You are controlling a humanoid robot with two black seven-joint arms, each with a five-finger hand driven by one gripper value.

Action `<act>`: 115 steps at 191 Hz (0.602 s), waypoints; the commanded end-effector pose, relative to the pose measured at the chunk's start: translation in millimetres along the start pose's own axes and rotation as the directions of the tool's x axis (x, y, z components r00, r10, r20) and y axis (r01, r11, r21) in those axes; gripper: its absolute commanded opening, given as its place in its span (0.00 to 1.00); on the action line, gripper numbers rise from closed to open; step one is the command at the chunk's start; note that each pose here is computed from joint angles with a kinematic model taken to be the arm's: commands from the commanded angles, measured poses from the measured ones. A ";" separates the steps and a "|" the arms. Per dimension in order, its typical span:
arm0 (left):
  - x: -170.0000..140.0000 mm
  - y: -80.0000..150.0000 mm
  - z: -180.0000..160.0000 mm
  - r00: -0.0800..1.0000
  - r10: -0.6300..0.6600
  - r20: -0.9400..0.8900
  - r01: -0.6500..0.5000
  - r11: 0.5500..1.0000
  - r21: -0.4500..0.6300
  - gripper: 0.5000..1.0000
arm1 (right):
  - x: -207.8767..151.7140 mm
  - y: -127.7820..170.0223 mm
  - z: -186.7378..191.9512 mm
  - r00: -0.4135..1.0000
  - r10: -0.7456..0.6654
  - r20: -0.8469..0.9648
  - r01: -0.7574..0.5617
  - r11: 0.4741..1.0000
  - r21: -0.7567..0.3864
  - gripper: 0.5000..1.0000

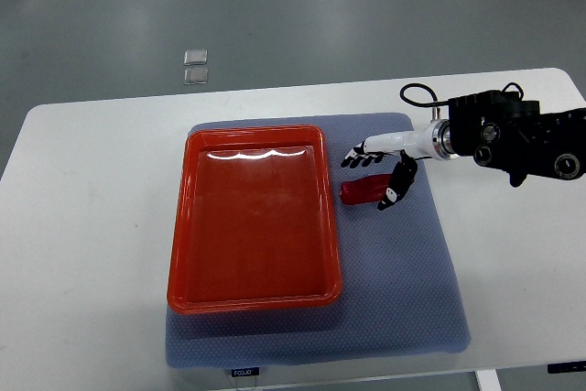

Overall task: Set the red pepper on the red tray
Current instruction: 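Close the right hand fingers around the red pepper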

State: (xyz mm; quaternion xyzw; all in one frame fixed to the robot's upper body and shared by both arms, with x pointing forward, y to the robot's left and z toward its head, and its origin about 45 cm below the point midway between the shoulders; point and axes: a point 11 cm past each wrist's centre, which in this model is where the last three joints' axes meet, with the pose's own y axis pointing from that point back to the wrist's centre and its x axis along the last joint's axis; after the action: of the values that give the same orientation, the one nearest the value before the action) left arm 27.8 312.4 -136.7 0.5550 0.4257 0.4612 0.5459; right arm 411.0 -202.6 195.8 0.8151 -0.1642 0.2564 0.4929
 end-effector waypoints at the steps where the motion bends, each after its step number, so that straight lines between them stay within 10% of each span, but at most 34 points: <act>1: 0.0 0.0 0.0 1.000 0.000 0.000 0.000 1.000 0.000 1.00 | -3.0 -0.8 5.1 1.000 -0.001 -0.012 0.001 1.000 -0.015 0.66; 93: 0.5 0.0 -0.1 1.000 0.001 0.000 -0.001 1.000 0.000 1.00 | -10.5 -8.1 8.9 0.999 -0.001 -0.032 0.000 1.000 -0.028 0.59; 115: 0.0 0.0 0.0 1.000 0.000 0.000 0.000 1.000 0.000 1.00 | -14.2 -11.9 8.4 0.999 -0.005 -0.036 0.004 1.000 -0.028 0.41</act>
State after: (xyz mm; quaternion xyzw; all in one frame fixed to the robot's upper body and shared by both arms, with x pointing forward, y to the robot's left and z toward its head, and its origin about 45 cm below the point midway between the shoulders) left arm 27.8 312.6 -136.7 0.5551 0.4256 0.4613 0.5459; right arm 408.5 -206.2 179.2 0.8041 -0.1590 0.2662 0.5072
